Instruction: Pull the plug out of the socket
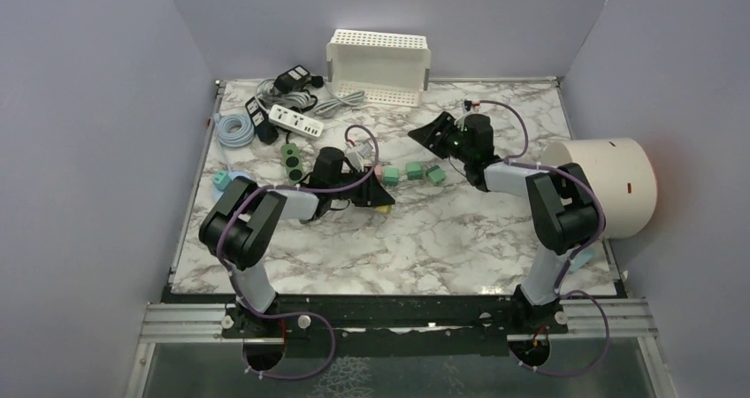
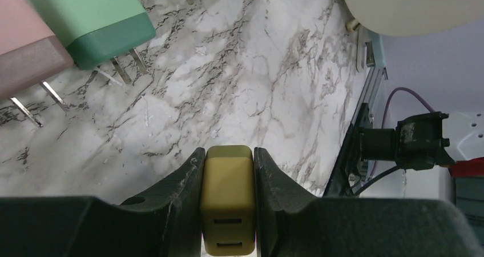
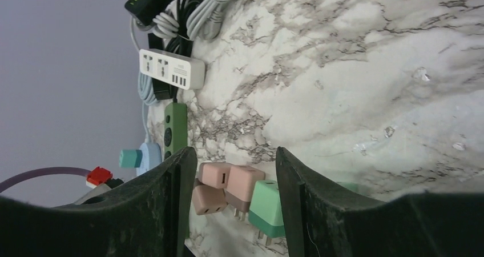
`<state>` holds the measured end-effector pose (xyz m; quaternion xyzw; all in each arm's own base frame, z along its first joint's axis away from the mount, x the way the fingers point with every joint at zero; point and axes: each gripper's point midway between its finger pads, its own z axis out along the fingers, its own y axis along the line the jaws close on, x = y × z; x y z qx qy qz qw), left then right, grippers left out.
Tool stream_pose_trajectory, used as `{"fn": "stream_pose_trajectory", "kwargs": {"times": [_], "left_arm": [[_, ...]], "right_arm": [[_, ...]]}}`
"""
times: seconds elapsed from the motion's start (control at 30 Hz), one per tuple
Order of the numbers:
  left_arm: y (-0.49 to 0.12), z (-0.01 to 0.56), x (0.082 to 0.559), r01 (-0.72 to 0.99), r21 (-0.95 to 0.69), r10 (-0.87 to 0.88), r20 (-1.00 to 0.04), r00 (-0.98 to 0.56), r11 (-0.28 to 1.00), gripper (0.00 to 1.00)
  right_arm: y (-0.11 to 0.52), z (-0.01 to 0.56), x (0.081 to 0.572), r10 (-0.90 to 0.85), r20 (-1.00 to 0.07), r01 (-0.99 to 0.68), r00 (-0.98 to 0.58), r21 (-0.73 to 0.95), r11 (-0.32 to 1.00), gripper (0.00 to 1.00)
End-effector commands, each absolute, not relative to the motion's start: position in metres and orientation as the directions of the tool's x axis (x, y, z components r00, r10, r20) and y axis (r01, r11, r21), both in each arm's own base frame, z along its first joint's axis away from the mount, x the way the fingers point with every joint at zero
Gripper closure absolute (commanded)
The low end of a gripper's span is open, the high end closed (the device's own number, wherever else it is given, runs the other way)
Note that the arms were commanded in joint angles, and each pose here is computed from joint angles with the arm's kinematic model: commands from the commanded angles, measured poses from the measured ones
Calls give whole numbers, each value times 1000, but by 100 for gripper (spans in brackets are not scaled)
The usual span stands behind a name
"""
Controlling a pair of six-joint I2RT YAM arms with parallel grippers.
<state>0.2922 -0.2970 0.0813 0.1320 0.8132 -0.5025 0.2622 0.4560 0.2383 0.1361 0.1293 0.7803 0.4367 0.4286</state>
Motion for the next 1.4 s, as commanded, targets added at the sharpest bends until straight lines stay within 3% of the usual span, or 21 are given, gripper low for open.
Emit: {"fn": "stream_pose_trajectory", "kwargs": {"times": [0.0,0.27,0.4,0.47,0.6,0.73,0.97,1.2,1.37], "left_arm": [[-313,87,302,500,-759,-67,-574,-816,417,77],[-311,74,307,455,-764,-69,-540,-839,457,47],[-303,79,316,458,-729,-91,-574,-813,510,19],[-295,91,324,459,-706,-113,-600,-792,539,12],[-249,141,356,418,-651,-205,-662,-721,634,10],[-160,174,385,281,-574,-281,-699,-657,769,4],[-58,117,396,50,-406,-244,-638,-731,913,4],[-52,69,415,19,-385,-218,-563,-797,923,12],[-47,51,416,-4,-355,-205,-530,-823,935,20]], "right_arm": [[233,142,454,546,-617,-217,-566,751,624,41],[225,143,458,522,-664,-217,-536,706,674,38],[223,143,460,511,-680,-225,-526,690,688,36],[222,148,460,497,-701,-242,-512,672,699,36],[229,173,456,380,-828,-334,-412,526,782,36],[274,199,432,202,-941,-438,-273,309,844,36],[391,213,372,-24,-991,-627,-134,66,776,36],[488,175,330,-135,-964,-787,-228,101,609,36],[514,141,328,-230,-925,-803,-303,118,584,36]]}}
